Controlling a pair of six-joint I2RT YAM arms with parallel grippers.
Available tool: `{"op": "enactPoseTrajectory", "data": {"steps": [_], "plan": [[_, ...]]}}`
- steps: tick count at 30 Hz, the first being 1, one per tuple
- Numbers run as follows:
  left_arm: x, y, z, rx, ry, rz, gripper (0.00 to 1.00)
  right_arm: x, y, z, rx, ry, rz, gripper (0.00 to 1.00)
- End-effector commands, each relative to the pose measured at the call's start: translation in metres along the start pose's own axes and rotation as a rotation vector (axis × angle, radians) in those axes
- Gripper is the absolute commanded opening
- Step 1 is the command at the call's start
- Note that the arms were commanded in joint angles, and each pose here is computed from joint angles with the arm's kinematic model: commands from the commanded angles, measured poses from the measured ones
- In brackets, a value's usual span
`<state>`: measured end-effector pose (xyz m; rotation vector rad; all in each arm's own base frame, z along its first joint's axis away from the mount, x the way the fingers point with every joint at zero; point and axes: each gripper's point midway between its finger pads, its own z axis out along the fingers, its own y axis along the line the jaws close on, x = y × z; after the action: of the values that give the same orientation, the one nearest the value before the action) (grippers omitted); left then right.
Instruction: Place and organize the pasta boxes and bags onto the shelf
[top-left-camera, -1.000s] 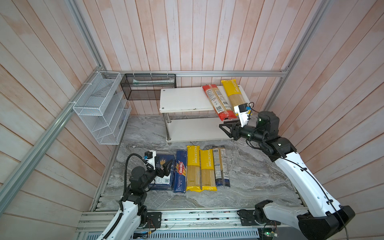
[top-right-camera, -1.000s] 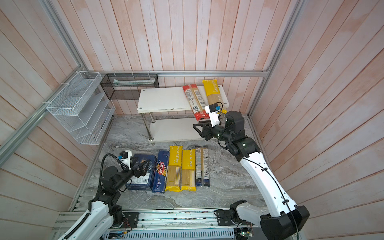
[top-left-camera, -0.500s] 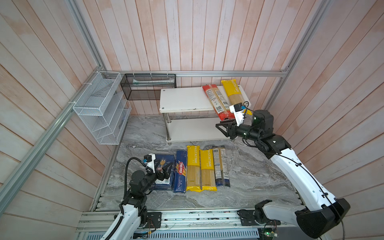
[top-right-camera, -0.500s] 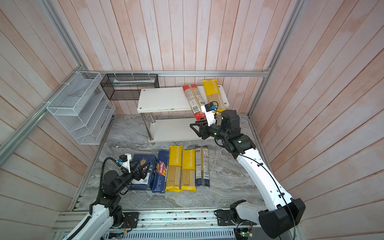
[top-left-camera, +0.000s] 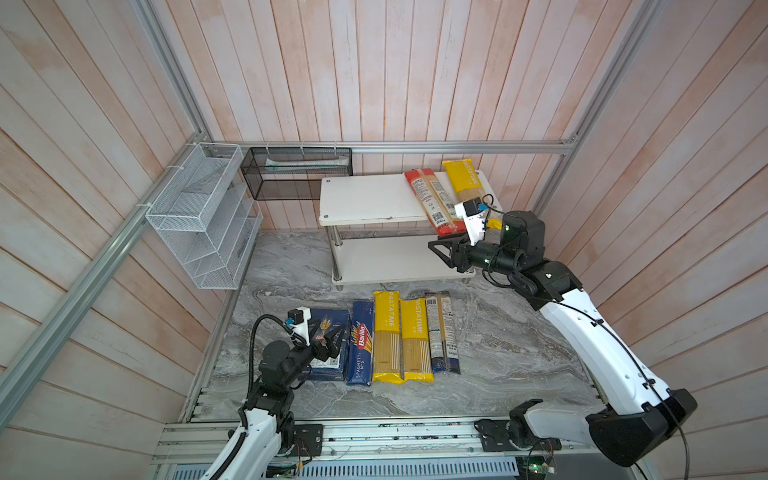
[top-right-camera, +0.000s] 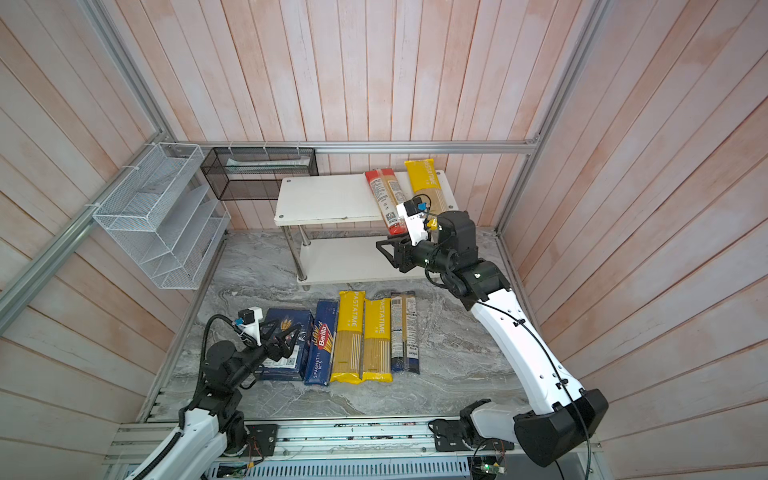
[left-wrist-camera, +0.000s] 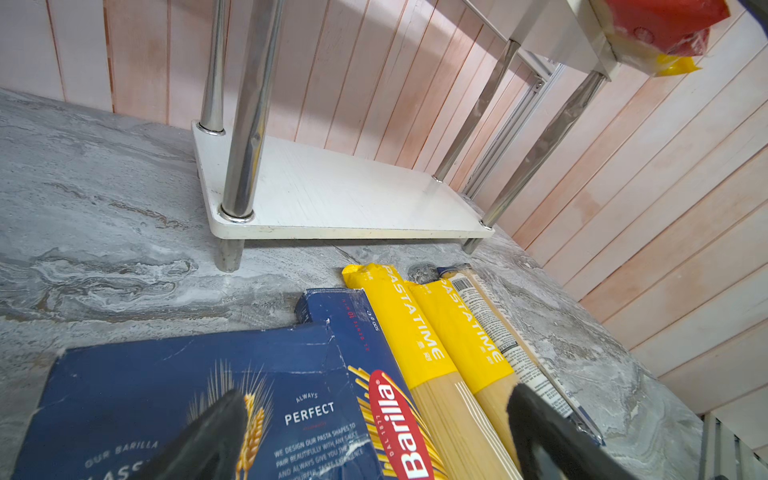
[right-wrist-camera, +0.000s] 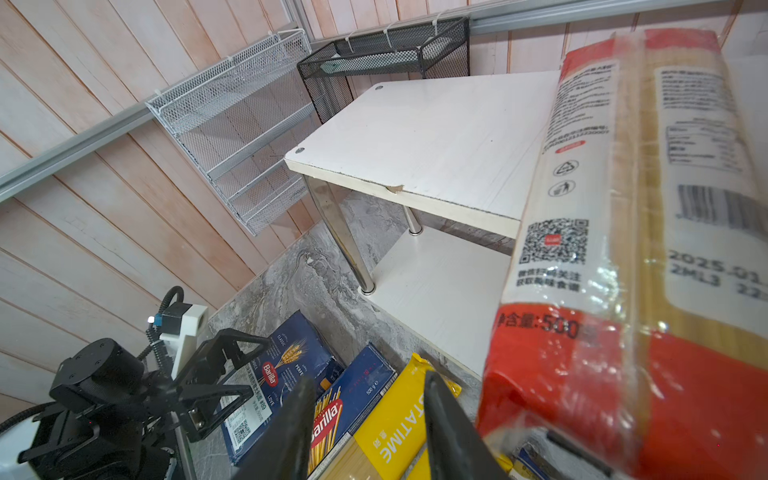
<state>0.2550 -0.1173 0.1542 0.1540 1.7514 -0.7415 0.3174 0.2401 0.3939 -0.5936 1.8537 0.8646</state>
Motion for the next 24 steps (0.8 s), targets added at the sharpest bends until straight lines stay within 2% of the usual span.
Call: {"op": "enactPoseTrajectory", "data": {"steps": [1, 6, 11, 24], "plan": [[0.001, -0.003, -0.001, 0.021, -0.007, 0.007, 1.0, 0.007, 0.002, -0.021, 0.061, 0.019, -0.01, 0.44], [0.002, -0.004, -0.001, 0.025, -0.003, 0.006, 1.0, 0.015, -0.003, -0.032, 0.113, 0.033, 0.014, 0.44], [0.001, -0.004, -0.001, 0.027, -0.005, 0.007, 1.0, 0.02, -0.015, -0.023, 0.15, 0.06, 0.012, 0.44], [0.002, -0.004, -0.001, 0.024, -0.003, 0.006, 1.0, -0.011, -0.018, 0.006, 0.108, 0.035, -0.04, 0.44]]}}
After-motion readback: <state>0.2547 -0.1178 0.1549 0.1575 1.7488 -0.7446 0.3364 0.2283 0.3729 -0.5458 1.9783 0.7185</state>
